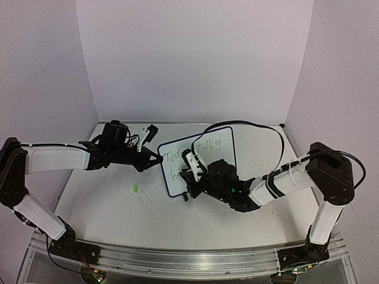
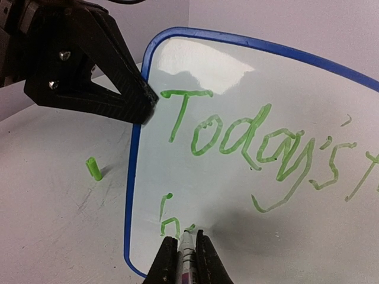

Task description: Write a sentence on the whiteboard

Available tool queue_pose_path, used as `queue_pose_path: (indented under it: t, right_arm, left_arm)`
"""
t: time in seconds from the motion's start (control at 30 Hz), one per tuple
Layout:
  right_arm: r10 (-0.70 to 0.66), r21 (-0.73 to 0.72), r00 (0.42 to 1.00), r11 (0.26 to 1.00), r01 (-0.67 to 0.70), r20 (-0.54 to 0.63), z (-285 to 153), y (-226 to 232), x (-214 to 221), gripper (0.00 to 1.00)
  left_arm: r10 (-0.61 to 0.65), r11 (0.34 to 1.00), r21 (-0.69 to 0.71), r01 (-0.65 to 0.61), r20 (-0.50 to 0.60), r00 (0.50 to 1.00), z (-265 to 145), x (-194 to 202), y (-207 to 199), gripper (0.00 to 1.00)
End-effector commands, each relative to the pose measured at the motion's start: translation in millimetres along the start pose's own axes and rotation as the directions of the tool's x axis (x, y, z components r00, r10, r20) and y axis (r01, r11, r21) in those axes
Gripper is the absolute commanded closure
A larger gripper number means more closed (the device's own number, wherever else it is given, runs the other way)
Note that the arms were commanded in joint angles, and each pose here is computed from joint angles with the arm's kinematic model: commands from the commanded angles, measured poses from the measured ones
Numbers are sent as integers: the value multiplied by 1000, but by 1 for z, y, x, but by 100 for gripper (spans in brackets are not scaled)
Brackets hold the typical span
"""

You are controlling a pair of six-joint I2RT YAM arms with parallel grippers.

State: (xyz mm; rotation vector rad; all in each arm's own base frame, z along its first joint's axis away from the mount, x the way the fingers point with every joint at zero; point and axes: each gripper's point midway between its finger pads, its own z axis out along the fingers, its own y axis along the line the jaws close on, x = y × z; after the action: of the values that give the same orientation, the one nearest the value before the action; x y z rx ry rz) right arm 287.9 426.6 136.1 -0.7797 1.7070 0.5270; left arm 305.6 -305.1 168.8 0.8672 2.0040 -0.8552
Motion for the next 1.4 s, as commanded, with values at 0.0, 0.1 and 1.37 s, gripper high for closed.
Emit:
queue_pose_path:
  t: [0.0,0.1,1.37]
  right_arm:
    - [13,36,1000,999,-13,-19,-2,-7,8,100]
    - [13,55,1000,998,-12,-19,-3,-10,8,100]
    - [35,102,992,994,-48,121,-7,-20,-33,100]
  left_arm:
    - [87,989,-115,-91,-39,995,-5,3,21,100]
    - [86,989,-113,-90,-38,996,-5,3,21,100]
    - [87,990,-109,-91,-39,995,-6,3,20,100]
